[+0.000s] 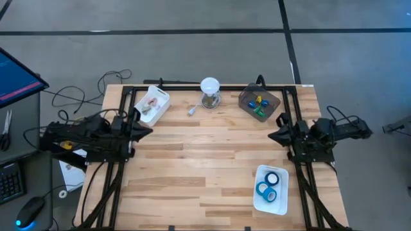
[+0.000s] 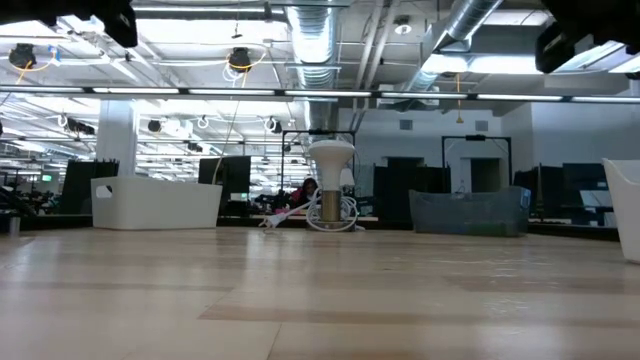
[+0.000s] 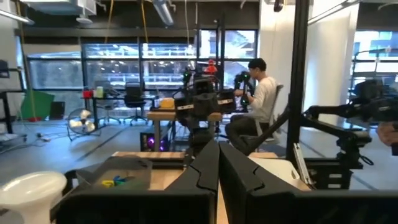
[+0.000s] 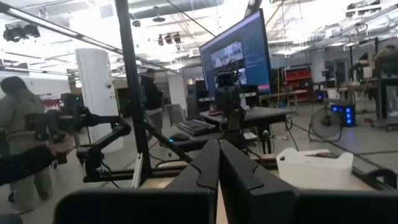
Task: Pick and place Stapler, Stapler remover, tape
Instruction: Return to Home Position
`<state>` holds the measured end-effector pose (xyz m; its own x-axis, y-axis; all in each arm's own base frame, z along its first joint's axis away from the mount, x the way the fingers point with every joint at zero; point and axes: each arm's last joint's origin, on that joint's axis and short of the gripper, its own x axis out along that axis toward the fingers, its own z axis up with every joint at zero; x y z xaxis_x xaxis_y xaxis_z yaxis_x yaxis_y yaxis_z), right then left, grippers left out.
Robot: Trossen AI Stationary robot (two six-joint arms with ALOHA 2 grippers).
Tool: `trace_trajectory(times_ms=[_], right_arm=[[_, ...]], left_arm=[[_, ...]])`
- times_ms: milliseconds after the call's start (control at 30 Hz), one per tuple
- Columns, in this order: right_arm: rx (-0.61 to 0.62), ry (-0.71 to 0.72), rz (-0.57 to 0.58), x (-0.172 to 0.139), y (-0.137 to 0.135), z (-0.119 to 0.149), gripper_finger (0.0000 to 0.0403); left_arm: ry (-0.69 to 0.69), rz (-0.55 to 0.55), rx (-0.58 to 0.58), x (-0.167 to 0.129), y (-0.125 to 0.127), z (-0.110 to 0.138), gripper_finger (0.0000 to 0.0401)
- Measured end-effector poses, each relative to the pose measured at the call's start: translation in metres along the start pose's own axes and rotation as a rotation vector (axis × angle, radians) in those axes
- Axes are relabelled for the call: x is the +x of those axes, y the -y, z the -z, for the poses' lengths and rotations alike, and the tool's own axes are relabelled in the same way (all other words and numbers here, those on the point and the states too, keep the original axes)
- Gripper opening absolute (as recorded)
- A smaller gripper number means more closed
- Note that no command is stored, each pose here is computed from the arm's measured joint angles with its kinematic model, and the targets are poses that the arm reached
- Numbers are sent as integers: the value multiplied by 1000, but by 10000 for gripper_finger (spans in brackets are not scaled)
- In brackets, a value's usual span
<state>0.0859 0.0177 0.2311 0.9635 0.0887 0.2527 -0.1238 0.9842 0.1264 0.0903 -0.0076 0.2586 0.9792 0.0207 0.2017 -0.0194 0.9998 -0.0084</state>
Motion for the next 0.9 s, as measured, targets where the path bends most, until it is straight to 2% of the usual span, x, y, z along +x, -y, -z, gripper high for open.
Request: trace_trajectory(times_ms=[300,667,900], right_arm=[[-32,-45,13,-5,2,4,0],[-73,-164,20,-6,3,18,0],[-80,-194,22,-5,5,42,0]], left_arm=[[-4,-30,4,-17,-3,1,1],[-123,-26,47,-24,-4,14,1],[-174,-29,58,-18,-3,43,1]])
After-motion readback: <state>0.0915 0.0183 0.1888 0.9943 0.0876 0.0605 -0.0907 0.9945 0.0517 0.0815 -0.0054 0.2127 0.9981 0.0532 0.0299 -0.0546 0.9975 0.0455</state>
